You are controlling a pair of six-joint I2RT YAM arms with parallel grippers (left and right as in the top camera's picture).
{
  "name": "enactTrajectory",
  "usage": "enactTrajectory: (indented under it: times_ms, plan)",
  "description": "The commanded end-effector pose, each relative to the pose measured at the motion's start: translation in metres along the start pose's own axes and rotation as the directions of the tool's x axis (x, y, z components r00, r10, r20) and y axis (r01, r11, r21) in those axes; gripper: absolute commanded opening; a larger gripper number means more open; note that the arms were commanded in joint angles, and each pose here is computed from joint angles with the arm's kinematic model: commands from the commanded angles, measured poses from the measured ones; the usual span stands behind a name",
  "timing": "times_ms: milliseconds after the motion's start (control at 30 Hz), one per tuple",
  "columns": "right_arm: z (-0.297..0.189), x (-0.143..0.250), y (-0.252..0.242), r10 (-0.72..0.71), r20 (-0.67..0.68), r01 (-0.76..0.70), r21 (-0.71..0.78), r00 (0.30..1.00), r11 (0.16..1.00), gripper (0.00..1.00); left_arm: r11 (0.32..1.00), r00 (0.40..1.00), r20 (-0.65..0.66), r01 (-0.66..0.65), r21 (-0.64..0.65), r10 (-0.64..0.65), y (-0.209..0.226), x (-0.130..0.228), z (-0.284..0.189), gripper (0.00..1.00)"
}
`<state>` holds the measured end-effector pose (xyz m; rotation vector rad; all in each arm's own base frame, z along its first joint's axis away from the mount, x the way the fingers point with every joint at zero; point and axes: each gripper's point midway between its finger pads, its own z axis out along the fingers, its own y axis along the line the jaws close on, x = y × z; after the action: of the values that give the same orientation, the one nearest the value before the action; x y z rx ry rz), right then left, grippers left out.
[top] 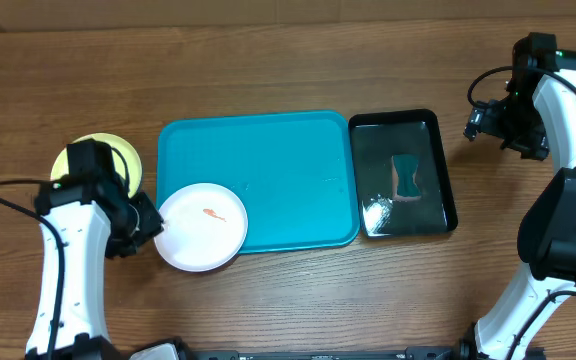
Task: Clean dirty plates on tray and stack at the side
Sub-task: 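Move the left gripper to the white plate's left rim and grip it, then drag the white plate rightward onto the teal tray center, left gripper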
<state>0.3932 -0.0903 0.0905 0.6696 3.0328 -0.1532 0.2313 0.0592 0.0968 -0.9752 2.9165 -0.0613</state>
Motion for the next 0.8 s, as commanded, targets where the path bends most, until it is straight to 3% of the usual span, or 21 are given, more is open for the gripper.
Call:
enactTrajectory:
  times_ms: [0, 233, 567, 700, 767]
  plan:
    - [-0.014, -0.006, -0.003, 0.011, 0.045, -0.011, -0.004, 0.999, 1.000, 1.00, 0.997, 0.998, -0.020, 0.055, -0.049, -0.056, 0.015, 0.003, 0.021, 0.31]
    - [-0.014, -0.006, -0.003, 0.011, 0.045, -0.011, -0.004, 0.999, 1.000, 1.00, 0.995, 0.996, -0.045, 0.070, -0.072, -0.074, 0.019, 0.003, 0.049, 0.23]
    - [-0.014, -0.006, -0.003, 0.011, 0.045, -0.011, -0.004, 0.999, 1.000, 1.00, 0.997, 0.991, -0.116, 0.068, -0.031, -0.071, 0.010, 0.008, 0.071, 0.20]
    - [-0.014, -0.006, -0.003, 0.011, 0.045, -0.011, -0.004, 0.999, 1.000, 1.00, 0.997, 0.990, -0.120, 0.069, -0.019, -0.071, 0.008, 0.009, 0.071, 0.04]
    - [-0.014, -0.006, -0.003, 0.011, 0.044, -0.011, -0.004, 0.999, 1.000, 1.00, 0.998, 0.989, -0.138, 0.062, 0.030, -0.057, -0.001, 0.011, 0.071, 0.04]
